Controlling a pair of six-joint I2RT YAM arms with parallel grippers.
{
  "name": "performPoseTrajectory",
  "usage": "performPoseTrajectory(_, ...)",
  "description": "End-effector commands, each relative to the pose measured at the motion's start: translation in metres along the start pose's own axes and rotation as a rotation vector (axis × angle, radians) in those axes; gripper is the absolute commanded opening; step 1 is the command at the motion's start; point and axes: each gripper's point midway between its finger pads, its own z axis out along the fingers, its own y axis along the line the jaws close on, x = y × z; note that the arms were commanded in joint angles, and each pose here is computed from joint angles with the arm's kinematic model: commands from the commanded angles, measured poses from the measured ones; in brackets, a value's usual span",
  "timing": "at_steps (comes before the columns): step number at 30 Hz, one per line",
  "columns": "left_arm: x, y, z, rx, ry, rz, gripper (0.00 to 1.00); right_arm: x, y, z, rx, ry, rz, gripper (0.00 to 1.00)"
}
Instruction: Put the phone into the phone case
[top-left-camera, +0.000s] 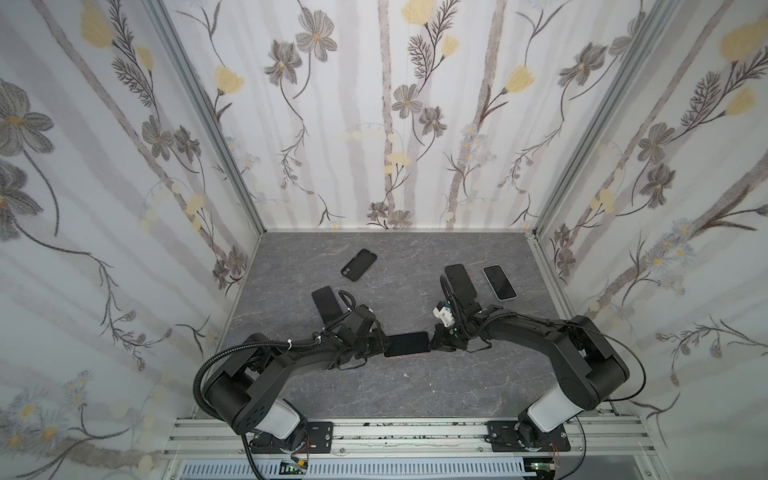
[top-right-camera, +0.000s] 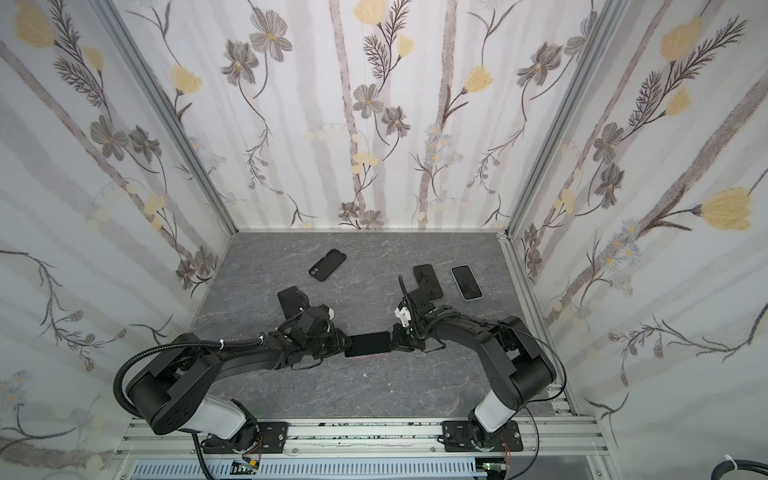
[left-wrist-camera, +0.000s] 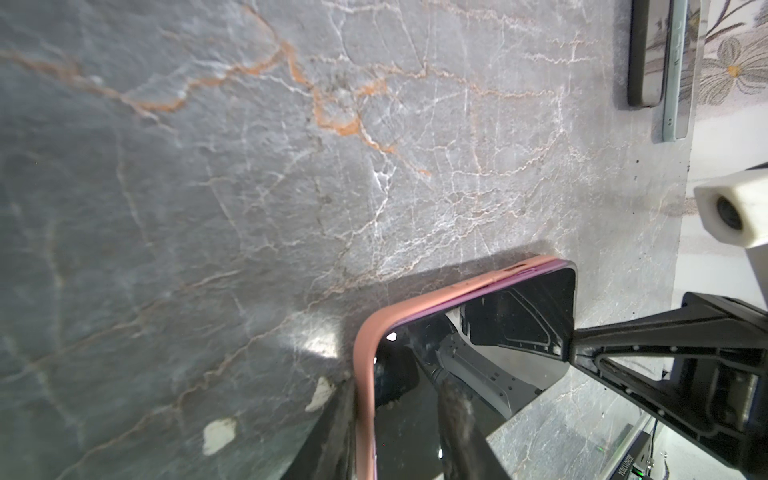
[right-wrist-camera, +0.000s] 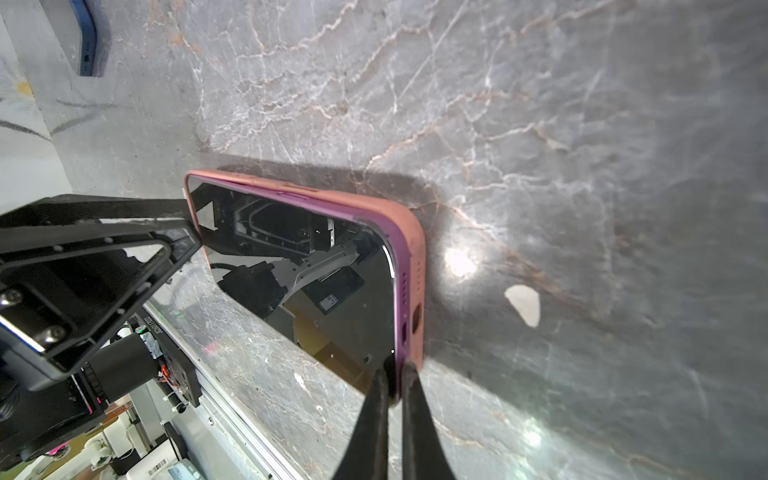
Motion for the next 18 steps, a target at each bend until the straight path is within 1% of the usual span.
performPoseTrajectory(1,0.026,0.017,0.003,-0.044,0.092,-0.043,0.36,0.014,0.001,0.008,-0.029,0.053,0.001,0.08)
performPoseTrajectory(5,0.032,0.026,0.005,-0.073,0.102,-0.048,0.36,0.022,-0.014,0.015,0.036,0.074,0.015,0.08)
performPoseTrajectory(12,0.038,0.038,0.006,-0.109,0.107,-0.060,0.37,0.036,-0.049,0.017,0.223,0.114,0.013,0.08)
performPoseTrajectory(18,0.039,0.044,0.006,-0.135,0.105,-0.056,0.37,0.041,-0.063,0.022,0.336,0.146,-0.013,0.08)
